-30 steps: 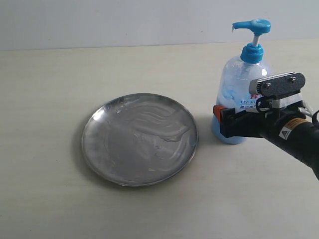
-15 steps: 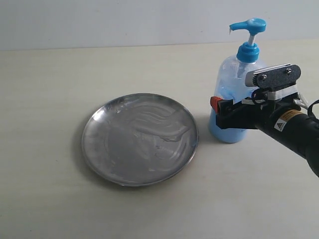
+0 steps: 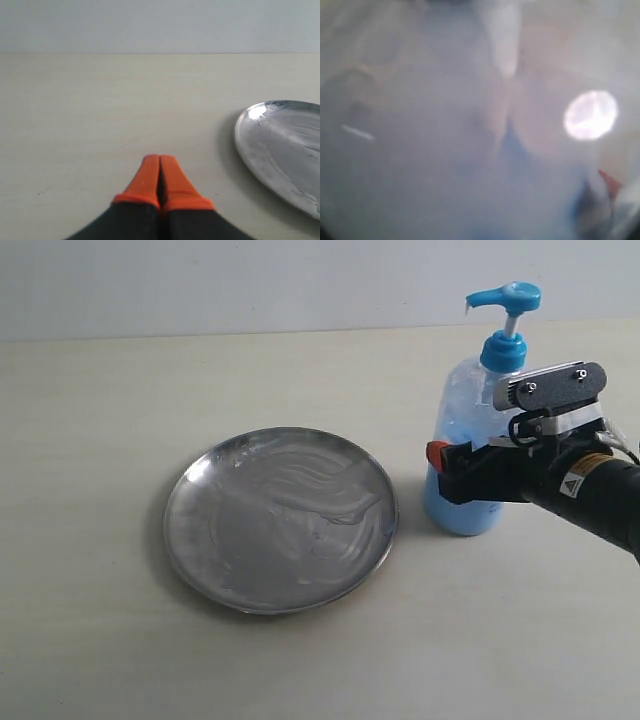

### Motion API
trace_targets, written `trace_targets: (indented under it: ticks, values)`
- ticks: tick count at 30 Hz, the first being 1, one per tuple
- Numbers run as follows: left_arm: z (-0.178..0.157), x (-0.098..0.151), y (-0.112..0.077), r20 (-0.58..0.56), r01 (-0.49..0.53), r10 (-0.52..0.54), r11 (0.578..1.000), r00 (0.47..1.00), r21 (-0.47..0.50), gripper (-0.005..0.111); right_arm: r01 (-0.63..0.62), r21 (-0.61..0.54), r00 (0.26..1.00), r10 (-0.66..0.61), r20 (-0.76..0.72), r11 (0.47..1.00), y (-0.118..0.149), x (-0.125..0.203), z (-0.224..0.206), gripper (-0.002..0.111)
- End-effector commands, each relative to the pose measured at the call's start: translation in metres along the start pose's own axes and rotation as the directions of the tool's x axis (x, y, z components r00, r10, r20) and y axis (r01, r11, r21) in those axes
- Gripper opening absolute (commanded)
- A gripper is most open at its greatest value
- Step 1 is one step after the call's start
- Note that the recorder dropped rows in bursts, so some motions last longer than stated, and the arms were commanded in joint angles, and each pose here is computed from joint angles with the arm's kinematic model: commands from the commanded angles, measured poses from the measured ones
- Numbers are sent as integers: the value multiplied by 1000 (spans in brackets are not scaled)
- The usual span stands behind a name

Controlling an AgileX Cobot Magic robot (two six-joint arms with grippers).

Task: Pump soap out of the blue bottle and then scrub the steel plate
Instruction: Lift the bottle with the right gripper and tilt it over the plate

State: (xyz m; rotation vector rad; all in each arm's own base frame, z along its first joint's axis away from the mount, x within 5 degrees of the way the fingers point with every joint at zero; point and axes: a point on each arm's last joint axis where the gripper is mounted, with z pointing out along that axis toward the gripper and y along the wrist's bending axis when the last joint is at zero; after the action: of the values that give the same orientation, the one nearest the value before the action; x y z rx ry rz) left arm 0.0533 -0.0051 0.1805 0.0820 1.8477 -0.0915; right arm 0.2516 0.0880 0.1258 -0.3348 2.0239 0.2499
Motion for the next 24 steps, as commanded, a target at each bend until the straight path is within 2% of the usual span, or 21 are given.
trace_targets:
  ticks: [1,9,13,17,18,24]
  values:
    - [-1,-1,0,13,0,0,1000,1000,-3,0,19,-5,997,-19,70,1000,2,-22,-15,0]
    - [-1,-1,0,13,0,0,1000,1000,-3,0,32,-5,995,-31,94,999,4,-40,-34,0]
    - [-1,-1,0,13,0,0,1000,1000,-3,0,106,-25,990,-103,101,994,18,-45,-42,0]
    - [-1,-1,0,13,0,0,1000,1000,-3,0,105,61,991,-110,70,993,25,-45,-48,0]
    - [-1,-1,0,13,0,0,1000,1000,-3,0,145,83,987,-150,56,986,27,-45,-50,0]
    - [-1,-1,0,13,0,0,1000,1000,-3,0,182,111,983,-183,2,977,46,-39,-57,0]
